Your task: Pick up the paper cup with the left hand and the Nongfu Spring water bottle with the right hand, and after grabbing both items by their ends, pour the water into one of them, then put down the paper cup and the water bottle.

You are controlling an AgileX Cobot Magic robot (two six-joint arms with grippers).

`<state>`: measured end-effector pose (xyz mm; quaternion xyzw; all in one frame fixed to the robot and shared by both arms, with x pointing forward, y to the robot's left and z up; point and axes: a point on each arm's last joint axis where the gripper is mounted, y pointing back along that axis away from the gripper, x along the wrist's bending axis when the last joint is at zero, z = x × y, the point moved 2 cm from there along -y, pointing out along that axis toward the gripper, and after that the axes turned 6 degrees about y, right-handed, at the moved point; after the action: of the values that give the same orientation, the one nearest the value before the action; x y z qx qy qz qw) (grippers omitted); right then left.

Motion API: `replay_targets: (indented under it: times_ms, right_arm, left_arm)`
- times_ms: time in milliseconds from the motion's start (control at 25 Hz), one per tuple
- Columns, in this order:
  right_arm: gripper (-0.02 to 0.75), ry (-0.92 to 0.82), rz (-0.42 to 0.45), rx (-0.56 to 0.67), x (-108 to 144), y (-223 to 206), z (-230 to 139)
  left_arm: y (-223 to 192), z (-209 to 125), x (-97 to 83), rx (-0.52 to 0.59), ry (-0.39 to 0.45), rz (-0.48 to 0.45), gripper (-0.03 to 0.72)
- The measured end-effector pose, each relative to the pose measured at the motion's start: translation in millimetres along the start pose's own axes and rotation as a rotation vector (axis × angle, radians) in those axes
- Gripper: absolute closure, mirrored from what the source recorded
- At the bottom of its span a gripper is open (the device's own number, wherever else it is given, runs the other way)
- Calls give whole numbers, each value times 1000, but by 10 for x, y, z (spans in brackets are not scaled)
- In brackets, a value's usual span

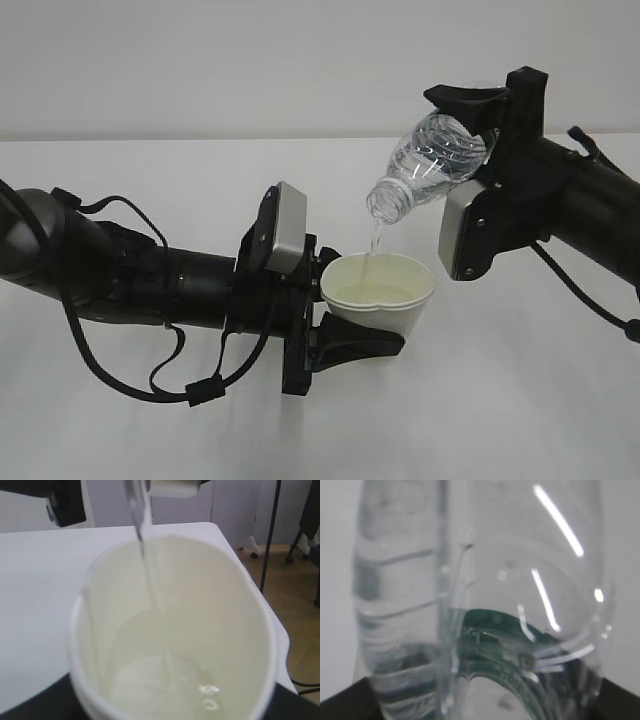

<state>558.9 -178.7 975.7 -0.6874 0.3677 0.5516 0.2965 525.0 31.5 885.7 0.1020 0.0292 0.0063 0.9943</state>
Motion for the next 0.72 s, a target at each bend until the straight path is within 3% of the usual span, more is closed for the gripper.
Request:
replay_targets:
  times_ms: [720]
  right_arm:
    - [244, 0, -2, 0, -3, 0, 0]
  left_arm:
    - [0, -2, 1, 1, 0, 1, 278]
